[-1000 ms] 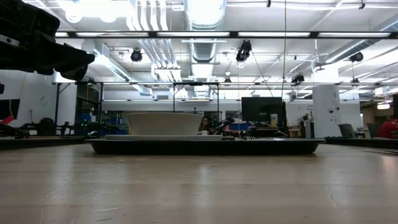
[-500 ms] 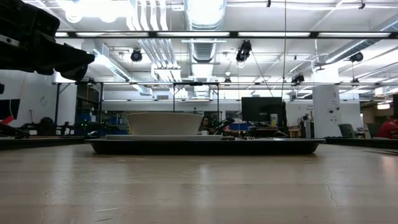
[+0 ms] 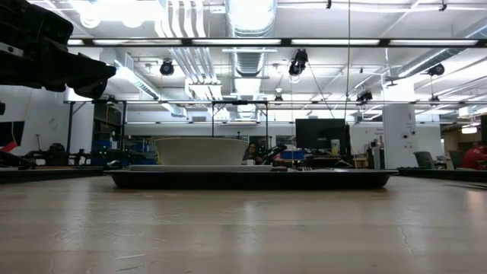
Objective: Set up tray
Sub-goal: Put the blue spoon on the gray napkin to the right of the white plate
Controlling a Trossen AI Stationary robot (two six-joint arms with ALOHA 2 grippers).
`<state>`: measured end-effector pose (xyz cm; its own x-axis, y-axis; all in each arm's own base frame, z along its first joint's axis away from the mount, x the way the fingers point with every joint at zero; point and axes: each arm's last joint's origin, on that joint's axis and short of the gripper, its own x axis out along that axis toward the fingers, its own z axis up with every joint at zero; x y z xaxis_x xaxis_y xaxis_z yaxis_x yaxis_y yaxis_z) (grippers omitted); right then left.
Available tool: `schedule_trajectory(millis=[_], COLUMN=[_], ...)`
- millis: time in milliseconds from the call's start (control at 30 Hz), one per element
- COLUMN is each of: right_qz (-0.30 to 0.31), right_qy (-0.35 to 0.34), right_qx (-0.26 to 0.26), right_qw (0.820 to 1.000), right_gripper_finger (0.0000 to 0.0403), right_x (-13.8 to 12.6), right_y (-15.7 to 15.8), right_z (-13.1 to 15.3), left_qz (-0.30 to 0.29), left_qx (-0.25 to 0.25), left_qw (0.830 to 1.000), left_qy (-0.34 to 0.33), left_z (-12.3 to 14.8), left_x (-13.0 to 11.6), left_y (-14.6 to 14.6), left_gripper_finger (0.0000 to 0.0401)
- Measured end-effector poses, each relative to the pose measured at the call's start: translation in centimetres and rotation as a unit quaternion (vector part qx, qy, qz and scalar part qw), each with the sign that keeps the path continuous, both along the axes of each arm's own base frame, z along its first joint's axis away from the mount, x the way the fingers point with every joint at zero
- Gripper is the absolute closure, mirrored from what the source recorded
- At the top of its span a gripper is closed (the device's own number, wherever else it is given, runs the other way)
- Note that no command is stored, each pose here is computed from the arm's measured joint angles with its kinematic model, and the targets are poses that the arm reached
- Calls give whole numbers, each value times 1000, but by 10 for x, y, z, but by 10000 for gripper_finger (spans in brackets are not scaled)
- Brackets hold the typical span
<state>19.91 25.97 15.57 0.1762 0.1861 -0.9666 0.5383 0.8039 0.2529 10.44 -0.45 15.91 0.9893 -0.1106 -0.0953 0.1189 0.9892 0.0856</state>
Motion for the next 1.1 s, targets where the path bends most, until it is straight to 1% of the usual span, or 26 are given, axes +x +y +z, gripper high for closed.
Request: schedule_trajectory(millis=[367, 800, 1100], right_qz=[4, 12, 15], right_qy=[4, 5, 4], right_qx=[-5, -5, -4], right_qw=[1000, 1000, 1000], right_gripper_finger=[317, 335, 321], right_x=[-3, -3, -3], right_y=[-1, -1, -1], right_z=[-3, -3, -3], left_qz=[0, 0, 0], left_qx=[0, 0, 0], left_qw=[1000, 1000, 1000], left_qy=[0, 0, 0], left_z=[0, 0, 0], left_x=[0, 0, 0], left_y=[0, 0, 0], left_gripper_finger=[318, 318, 318])
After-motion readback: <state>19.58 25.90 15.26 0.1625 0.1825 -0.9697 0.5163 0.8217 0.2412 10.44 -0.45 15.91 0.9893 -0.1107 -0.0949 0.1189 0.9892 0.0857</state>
